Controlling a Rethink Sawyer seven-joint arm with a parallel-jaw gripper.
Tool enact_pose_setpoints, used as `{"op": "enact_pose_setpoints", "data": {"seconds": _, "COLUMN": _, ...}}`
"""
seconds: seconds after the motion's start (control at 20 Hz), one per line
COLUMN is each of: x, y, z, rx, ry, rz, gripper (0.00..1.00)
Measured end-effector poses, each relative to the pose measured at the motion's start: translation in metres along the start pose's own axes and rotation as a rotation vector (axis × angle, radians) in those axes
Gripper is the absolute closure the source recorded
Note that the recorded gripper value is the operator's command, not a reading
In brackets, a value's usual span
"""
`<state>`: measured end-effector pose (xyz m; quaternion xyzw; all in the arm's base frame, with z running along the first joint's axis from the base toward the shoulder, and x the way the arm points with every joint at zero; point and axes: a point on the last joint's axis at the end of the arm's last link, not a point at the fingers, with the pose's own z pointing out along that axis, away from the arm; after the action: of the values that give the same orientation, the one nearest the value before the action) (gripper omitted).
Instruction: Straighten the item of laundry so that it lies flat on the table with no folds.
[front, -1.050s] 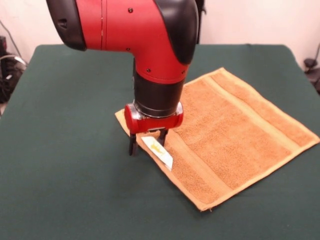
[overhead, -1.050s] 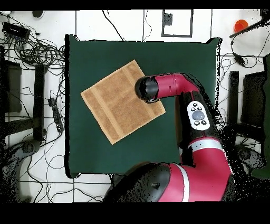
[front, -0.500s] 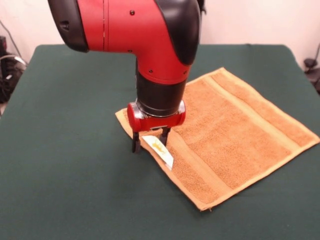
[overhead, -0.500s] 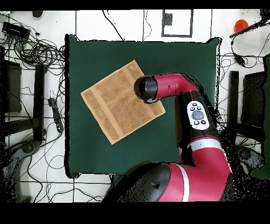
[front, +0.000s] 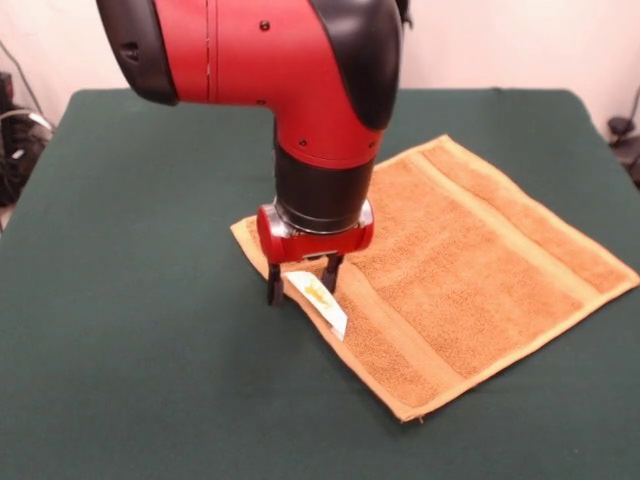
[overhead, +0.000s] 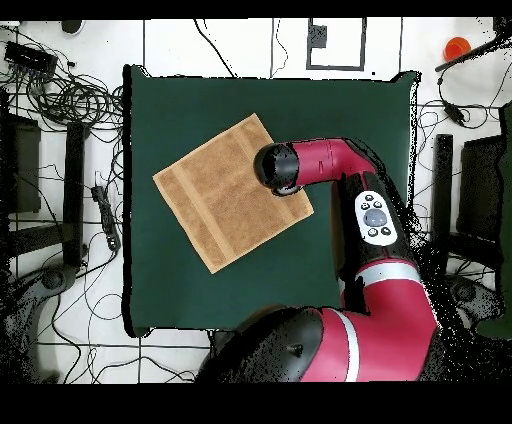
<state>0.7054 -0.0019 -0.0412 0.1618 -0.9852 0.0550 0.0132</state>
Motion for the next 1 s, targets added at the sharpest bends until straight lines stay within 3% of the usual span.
{"op": "enact_pose_setpoints", "data": {"seconds": 1.0, "x": -0.002, "y": 0.008, "z": -0.015, "rx": -0.033, "ry": 0.014, "rz": 0.023, "gripper": 0.0}}
